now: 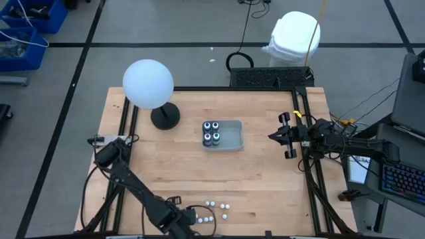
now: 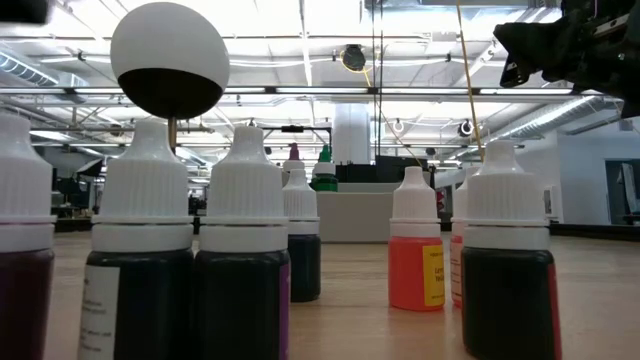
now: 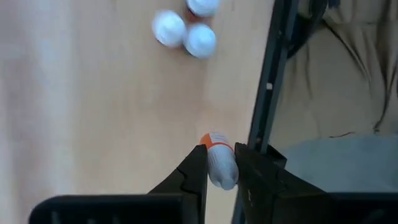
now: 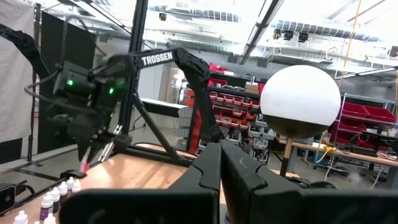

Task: Pick & Place food coloring
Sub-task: Put the small yellow food coloring bottle into the gray bin

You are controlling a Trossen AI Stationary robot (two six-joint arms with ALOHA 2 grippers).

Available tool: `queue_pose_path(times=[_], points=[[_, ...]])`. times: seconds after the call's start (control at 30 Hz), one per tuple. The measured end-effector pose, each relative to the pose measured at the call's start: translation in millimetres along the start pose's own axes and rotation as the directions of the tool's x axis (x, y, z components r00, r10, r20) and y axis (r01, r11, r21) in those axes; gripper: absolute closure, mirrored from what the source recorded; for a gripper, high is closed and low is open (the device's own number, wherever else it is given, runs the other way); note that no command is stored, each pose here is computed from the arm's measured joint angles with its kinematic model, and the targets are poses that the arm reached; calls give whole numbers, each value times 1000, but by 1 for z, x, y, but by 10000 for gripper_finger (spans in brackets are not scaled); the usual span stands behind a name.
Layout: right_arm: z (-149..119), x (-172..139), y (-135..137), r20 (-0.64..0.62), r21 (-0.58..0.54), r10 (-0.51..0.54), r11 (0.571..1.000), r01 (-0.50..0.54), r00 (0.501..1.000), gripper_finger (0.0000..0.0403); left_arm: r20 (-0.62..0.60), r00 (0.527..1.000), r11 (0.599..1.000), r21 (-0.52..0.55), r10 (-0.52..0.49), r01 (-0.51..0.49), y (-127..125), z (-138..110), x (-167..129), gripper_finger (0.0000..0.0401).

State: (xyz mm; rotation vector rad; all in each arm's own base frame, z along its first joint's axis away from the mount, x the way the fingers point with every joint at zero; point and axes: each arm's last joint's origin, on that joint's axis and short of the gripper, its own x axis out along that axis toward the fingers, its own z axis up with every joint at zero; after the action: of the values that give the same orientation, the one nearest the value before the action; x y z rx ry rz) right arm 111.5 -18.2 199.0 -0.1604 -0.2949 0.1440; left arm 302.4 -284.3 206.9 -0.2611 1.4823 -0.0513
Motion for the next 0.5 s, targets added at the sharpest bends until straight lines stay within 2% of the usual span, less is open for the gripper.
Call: queue_pose_path(times=[0.13, 0.3, 0.43, 0.5], points=[[0, 0, 0, 0, 0, 0, 1000, 0, 1000, 403, 18, 998, 998, 33, 56, -56, 8, 18, -32, 335], [0, 0, 0, 0, 0, 0, 1000, 0, 1000, 403, 108, 988, 991, 63, 112, -119, 24, 45, -80, 336], [0, 0, 0, 0, -9, 0, 1000, 0, 1000, 403, 172, 978, 993, 14, 116, -120, 52, 74, -116, 337], [0, 0, 0, 0, -9, 0, 1000, 0, 1000, 403, 191, 974, 991, 35, 121, -130, 66, 85, -127, 337]])
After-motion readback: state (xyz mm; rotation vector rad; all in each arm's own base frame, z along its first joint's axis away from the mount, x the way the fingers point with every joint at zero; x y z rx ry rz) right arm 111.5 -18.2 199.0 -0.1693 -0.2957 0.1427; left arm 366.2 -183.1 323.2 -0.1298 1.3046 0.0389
